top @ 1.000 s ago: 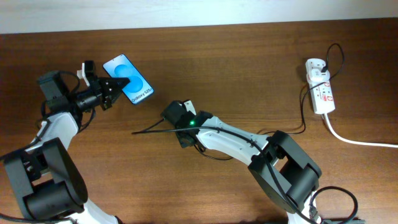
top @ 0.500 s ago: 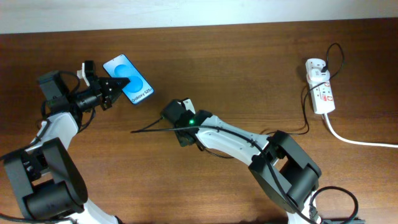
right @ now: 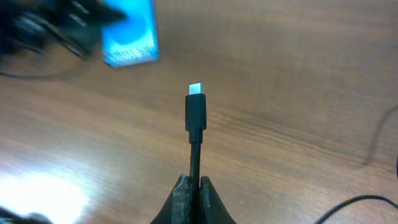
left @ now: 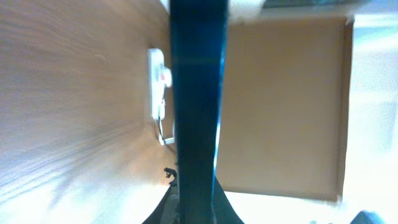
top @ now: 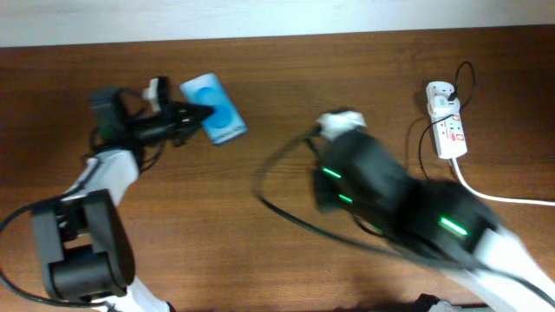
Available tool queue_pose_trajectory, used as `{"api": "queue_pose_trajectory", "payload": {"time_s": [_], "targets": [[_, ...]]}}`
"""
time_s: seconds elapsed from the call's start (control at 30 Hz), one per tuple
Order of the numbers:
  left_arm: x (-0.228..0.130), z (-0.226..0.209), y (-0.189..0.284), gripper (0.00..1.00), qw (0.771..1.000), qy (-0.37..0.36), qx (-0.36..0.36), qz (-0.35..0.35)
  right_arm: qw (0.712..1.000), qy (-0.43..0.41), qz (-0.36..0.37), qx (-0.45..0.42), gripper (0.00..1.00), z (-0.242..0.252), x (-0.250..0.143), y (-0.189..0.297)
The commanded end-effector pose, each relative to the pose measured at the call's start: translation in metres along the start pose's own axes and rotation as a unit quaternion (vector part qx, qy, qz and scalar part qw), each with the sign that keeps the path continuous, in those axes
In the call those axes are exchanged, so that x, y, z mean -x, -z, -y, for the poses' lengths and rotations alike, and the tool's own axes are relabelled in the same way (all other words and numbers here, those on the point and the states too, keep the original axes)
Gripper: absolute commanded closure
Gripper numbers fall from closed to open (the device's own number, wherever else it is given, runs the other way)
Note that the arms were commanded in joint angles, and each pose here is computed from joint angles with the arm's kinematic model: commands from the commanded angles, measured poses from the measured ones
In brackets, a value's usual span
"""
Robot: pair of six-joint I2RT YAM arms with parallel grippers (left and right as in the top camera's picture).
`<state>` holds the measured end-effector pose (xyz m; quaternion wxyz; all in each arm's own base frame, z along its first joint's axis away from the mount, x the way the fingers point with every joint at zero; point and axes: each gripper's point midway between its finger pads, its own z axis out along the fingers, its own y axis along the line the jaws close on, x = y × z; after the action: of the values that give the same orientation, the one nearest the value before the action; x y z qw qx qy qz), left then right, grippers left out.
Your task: Plug charger to phone and switch on socket
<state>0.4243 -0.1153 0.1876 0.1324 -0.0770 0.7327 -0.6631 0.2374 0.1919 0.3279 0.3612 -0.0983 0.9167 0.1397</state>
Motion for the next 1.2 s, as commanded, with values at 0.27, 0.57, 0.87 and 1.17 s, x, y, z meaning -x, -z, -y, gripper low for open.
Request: {"api": "queue_pose_trajectory", "payload": {"time_s": [0.27,0.57,0.87,1.17], "targets": [[-0.052,0.068,-0.115,1.00,0.995,0.053,-0.047,-0.068,0.996,-0.093,-0.011,-0.010,0.96,0.019,-0.059,-0.051],[-0.055,0.084,-0.112,1.00,0.994,-0.021,-0.073,-0.076,0.997,-0.083,-0.003,0.004,0.96,0.001,-0.045,-0.082],[-0.063,0.084,-0.111,1.00,0.992,-0.027,-0.073,-0.097,0.998,-0.048,0.028,0.032,0.96,-0.011,-0.029,-0.081],[-0.058,0.082,-0.100,1.00,0.992,-0.029,-0.072,-0.102,0.998,-0.051,0.032,0.031,0.96,-0.011,-0.027,-0.080]]}}
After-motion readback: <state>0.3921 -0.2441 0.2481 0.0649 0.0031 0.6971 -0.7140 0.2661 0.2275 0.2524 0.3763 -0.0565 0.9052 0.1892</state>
